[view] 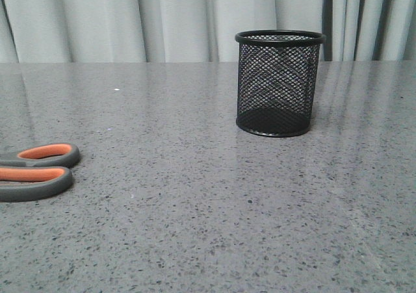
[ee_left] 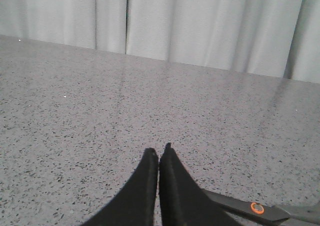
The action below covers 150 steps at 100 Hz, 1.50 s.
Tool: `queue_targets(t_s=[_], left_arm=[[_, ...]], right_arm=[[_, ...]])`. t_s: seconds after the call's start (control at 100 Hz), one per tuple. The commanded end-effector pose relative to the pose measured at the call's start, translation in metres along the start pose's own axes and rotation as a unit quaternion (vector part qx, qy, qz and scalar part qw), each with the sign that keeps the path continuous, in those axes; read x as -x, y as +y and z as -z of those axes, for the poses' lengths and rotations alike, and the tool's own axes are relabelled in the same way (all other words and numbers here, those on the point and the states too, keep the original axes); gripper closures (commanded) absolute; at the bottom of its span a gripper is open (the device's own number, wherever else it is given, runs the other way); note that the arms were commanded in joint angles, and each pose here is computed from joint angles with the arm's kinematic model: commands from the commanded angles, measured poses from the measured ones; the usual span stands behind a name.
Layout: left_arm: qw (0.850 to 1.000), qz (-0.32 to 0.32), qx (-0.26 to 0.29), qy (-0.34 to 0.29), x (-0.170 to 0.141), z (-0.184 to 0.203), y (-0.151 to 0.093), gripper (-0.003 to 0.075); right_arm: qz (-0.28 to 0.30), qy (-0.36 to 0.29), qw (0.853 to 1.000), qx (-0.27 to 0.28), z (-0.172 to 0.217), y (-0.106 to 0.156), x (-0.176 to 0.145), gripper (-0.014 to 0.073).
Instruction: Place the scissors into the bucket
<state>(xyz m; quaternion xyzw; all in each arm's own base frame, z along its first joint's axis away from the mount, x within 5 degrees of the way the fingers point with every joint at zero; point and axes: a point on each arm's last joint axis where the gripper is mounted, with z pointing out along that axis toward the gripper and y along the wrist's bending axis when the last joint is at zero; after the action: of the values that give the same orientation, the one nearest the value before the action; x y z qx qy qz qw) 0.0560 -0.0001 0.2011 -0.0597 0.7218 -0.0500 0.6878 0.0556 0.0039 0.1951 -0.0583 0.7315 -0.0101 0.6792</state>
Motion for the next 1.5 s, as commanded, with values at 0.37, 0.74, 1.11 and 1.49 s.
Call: queue_targets(t_s=[0.37, 0.74, 1.11, 1.49], left_arm=[[0.999, 0.009, -0.001, -0.036, -0.001, 0.001, 0.001, 0.0741], [0.989, 0.102, -0.005, -0.109, 0.012, 0.002, 0.002, 0.0741], [0.965, 0.201, 0.002, -0.17, 0.023, 0.006, 0.008, 0.0741], [0.961, 0.228, -0.033, -0.154, 0.05, 0.013, -0.003, 0.0741]], right_arm=[[0.004, -0.052, 0.999, -0.01, 0.001, -0.001, 0.004, 0.066], [-0.171, -0.11, 0.979, -0.008, 0.003, -0.004, 0.014, 0.066], [-0.288, -0.111, 0.951, -0.002, 0.003, -0.005, 0.014, 0.066], [-0.302, -0.113, 0.946, 0.034, 0.011, -0.002, 0.046, 0.0637]])
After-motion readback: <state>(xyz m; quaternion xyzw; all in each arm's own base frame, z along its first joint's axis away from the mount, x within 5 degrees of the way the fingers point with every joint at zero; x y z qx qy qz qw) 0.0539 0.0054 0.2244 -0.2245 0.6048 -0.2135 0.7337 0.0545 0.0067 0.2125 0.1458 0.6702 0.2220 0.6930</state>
